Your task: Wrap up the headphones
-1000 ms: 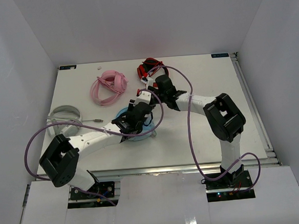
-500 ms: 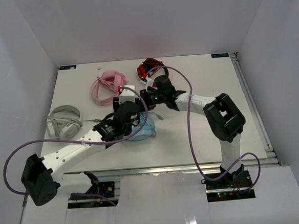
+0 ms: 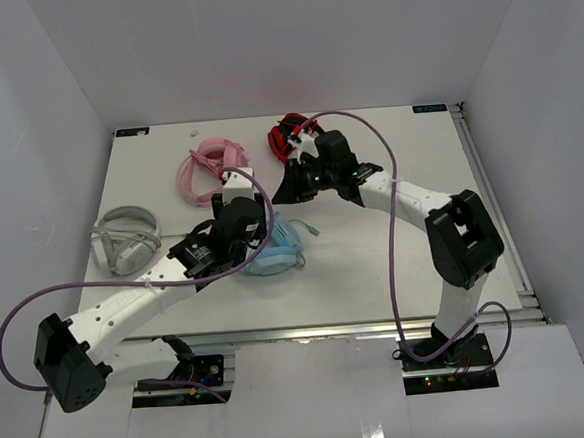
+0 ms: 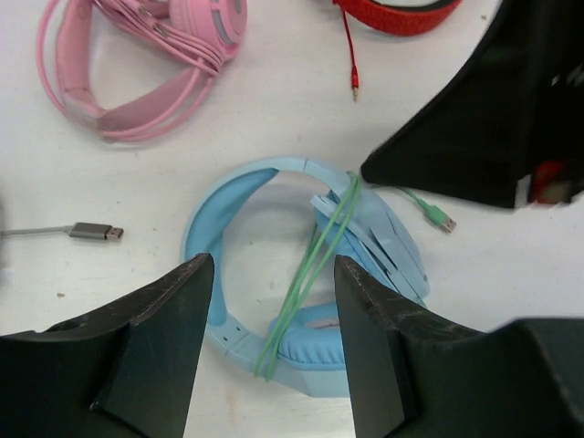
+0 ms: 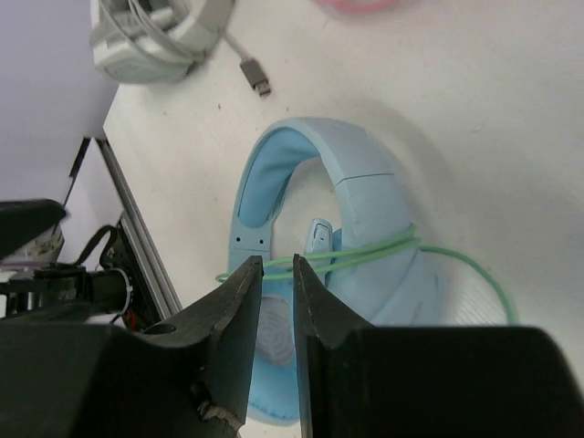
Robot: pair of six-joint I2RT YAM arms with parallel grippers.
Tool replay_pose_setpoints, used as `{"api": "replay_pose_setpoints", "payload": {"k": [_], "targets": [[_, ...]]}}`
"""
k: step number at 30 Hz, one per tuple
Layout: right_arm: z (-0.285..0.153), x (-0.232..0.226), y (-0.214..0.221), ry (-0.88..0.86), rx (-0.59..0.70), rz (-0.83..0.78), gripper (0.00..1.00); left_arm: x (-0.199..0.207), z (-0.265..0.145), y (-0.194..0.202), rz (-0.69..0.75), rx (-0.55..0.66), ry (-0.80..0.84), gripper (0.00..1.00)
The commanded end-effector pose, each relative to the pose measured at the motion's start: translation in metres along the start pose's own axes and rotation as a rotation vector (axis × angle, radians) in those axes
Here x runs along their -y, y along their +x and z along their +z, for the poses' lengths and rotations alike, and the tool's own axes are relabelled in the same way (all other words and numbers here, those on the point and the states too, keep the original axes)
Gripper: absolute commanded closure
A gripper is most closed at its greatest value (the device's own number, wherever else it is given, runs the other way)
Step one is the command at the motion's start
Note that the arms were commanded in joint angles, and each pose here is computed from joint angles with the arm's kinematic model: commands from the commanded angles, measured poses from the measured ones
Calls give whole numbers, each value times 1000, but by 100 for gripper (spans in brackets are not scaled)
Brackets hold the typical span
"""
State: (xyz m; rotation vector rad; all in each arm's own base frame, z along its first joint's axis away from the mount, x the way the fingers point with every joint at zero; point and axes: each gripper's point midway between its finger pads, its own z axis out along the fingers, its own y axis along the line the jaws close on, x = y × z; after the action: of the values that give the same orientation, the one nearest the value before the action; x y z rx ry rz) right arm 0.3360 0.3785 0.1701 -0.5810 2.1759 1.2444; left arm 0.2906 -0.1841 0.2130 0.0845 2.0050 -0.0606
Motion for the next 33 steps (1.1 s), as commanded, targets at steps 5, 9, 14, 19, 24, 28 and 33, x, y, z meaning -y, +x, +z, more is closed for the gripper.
{"api": "replay_pose_setpoints", "payload": {"k": [5,9,14,19,24,28,33], "targets": [[-62,34,11,244,111,79,77,6,1,42,-29,-84,71,36],[-62,54,48,263,130,132,79,2,3,56,-51,-74,71,37],[-54,85,63,351,125,131,82,-12,5,69,-56,-49,30,37],[-44,102,52,391,112,102,84,-17,2,73,-60,-39,25,37],[-38,132,59,455,85,132,84,-20,-2,74,-78,-27,38,37],[-36,137,64,441,63,142,85,-19,0,75,-68,-30,36,37],[-31,129,86,389,27,136,85,-20,2,77,-65,-28,24,37]]}}
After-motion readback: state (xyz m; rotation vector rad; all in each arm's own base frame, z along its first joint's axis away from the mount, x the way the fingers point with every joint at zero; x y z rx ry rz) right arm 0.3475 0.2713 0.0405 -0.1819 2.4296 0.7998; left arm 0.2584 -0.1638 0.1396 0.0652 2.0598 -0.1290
